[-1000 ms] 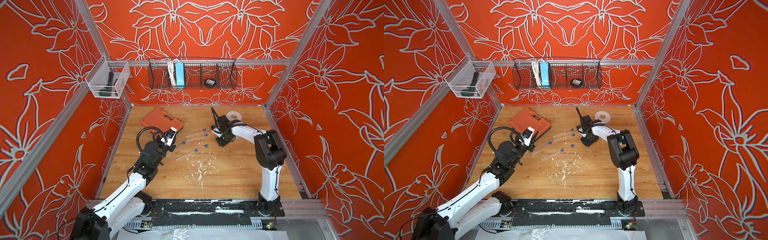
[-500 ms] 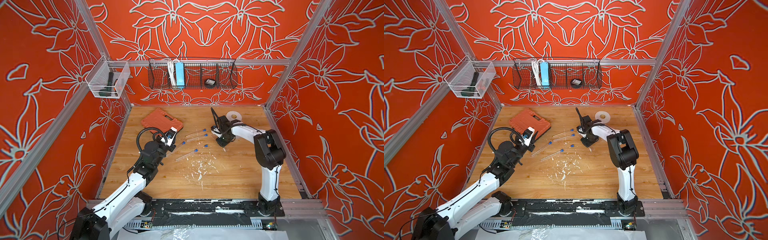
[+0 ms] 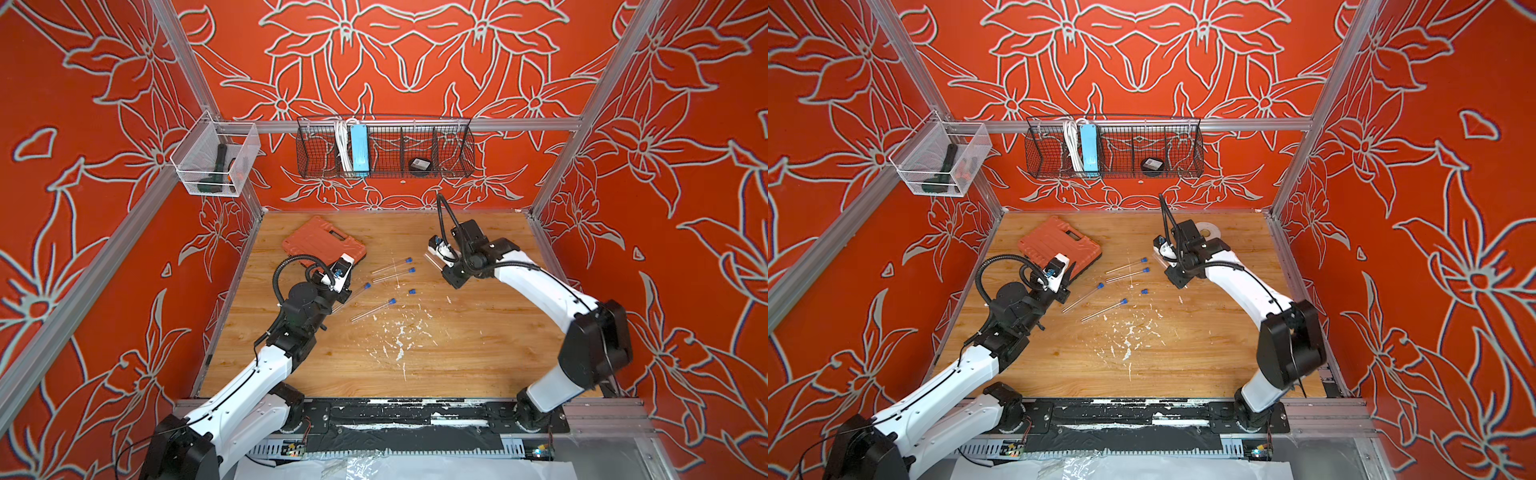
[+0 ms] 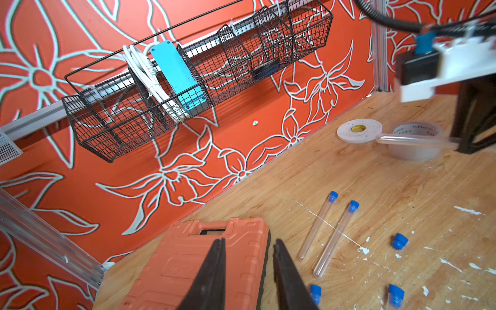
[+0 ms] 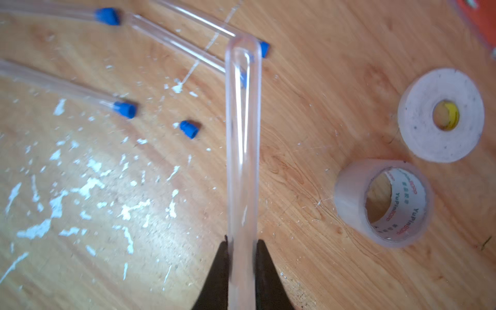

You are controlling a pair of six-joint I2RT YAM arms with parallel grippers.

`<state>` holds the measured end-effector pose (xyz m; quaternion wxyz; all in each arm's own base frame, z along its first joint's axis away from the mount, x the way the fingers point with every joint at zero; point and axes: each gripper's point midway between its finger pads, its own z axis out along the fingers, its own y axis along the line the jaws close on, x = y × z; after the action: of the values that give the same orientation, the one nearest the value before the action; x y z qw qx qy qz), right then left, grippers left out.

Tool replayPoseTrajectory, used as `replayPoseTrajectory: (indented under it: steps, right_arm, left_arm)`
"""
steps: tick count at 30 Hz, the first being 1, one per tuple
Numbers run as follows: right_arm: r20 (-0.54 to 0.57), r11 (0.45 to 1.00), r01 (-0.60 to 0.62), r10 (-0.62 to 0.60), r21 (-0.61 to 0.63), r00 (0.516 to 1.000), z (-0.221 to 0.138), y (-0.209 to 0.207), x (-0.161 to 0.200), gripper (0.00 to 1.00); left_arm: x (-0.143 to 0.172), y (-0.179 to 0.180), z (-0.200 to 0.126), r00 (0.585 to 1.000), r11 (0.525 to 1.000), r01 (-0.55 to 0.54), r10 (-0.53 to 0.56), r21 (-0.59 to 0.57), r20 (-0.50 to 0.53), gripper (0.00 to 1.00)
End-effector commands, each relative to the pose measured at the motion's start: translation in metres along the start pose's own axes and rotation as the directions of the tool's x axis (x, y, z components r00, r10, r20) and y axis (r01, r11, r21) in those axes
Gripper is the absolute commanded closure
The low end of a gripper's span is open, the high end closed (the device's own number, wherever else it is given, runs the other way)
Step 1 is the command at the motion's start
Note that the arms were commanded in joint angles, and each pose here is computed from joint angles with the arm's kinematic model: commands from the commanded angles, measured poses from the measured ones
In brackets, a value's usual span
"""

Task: Insert stoppers into test tubes
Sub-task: Pick up the test tube at the center of the board, then place the test tube at the center of the board.

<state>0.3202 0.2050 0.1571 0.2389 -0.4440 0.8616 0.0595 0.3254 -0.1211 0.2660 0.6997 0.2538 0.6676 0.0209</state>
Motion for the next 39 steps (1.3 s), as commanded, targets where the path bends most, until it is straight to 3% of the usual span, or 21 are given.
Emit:
replayPoseTrajectory:
  steps: [1,5,10,14,24,39]
  right_arm:
    - [-0.017,0.951,0.281,-0.286,-0.127,0.958,0.007,0.054,0.022,0.93]
    - [0.07,0.793,0.563,-0.564,-0.232,0.823,0.009,0.113,0.036,0.93]
    - [0.133,0.677,0.681,-0.675,-0.277,0.725,0.023,0.144,0.03,0.93]
    - [0.139,0.603,0.718,-0.724,-0.347,0.676,0.045,0.162,0.027,0.93]
    - [0.058,0.541,0.707,-0.775,-0.454,0.63,0.088,0.173,0.032,0.92]
    - [-0.023,0.553,0.666,-0.777,-0.5,0.629,0.108,0.172,0.044,0.82]
  left_arm:
    - [-0.006,0.01,-0.003,1.0,0.999,0.0,0.002,-0.049,0.029,0.73]
    - [-0.007,0.014,-0.005,0.999,0.997,-0.008,0.01,-0.074,0.032,0.73]
    - [-0.009,0.021,-0.01,0.999,0.994,-0.035,0.038,-0.107,0.03,0.75]
    - [-0.013,0.028,-0.013,0.997,0.987,-0.068,0.073,-0.145,0.031,0.75]
    - [-0.006,0.028,-0.015,0.996,0.984,-0.087,0.091,-0.156,0.02,0.75]
    - [-0.003,0.028,-0.013,0.995,0.982,-0.1,0.103,-0.159,0.007,0.75]
